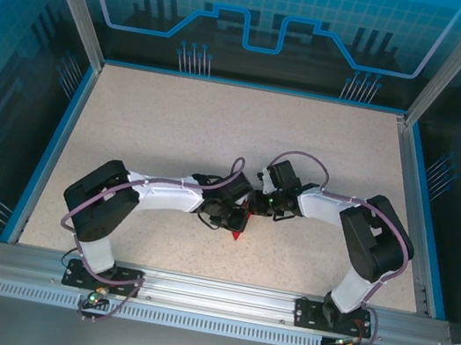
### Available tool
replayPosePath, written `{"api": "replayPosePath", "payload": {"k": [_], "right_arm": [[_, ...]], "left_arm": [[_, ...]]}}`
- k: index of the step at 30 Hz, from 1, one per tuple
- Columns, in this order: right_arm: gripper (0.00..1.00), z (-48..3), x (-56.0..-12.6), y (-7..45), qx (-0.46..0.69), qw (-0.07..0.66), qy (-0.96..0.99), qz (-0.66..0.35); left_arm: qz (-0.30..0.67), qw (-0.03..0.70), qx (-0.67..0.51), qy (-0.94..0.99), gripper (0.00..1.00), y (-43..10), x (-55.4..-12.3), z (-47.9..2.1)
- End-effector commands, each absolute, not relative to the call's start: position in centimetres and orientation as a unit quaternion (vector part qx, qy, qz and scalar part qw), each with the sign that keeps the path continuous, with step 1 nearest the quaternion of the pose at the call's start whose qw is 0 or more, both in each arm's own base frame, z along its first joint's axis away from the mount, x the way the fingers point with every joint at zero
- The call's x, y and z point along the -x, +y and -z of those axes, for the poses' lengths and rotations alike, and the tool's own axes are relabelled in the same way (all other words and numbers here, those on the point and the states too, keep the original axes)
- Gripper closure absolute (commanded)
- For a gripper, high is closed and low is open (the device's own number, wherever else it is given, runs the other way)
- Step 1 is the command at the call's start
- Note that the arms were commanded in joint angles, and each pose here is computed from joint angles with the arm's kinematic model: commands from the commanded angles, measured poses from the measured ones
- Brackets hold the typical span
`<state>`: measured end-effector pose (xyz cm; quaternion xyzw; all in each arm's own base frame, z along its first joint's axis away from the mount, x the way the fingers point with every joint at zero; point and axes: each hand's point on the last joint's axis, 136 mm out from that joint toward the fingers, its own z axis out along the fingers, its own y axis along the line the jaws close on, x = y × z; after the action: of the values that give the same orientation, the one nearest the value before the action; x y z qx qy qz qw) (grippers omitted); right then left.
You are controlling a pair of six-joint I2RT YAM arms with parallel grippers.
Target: Fold a paper plane with a square sheet of paper (pick it up from the middle)
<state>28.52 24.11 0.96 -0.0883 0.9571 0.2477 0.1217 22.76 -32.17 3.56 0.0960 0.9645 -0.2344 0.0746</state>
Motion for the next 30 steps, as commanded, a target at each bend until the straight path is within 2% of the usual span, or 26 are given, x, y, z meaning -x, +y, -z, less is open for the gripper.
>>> {"api": "replayPosePath", "payload": {"k": [1, 9, 30], "right_arm": [[1.00, 4.2, -24.3, 19.3, 0.063, 0.028, 0.985, -0.156], [1.00, 4.2, -24.3, 19.1, 0.064, 0.028, 0.985, -0.155], [1.00, 4.2, -24.6, 18.5, 0.060, 0.029, 0.987, -0.147]], "left_arm": [[0.265, 0.077, -0.110, 0.955, 0.92, -33.4, -23.2, -4.9], [0.256, 0.051, -0.104, 0.960, 0.95, -33.1, -22.5, -2.5], [0.262, 0.008, -0.097, 0.960, 0.97, -32.4, -19.5, -0.2]]}}
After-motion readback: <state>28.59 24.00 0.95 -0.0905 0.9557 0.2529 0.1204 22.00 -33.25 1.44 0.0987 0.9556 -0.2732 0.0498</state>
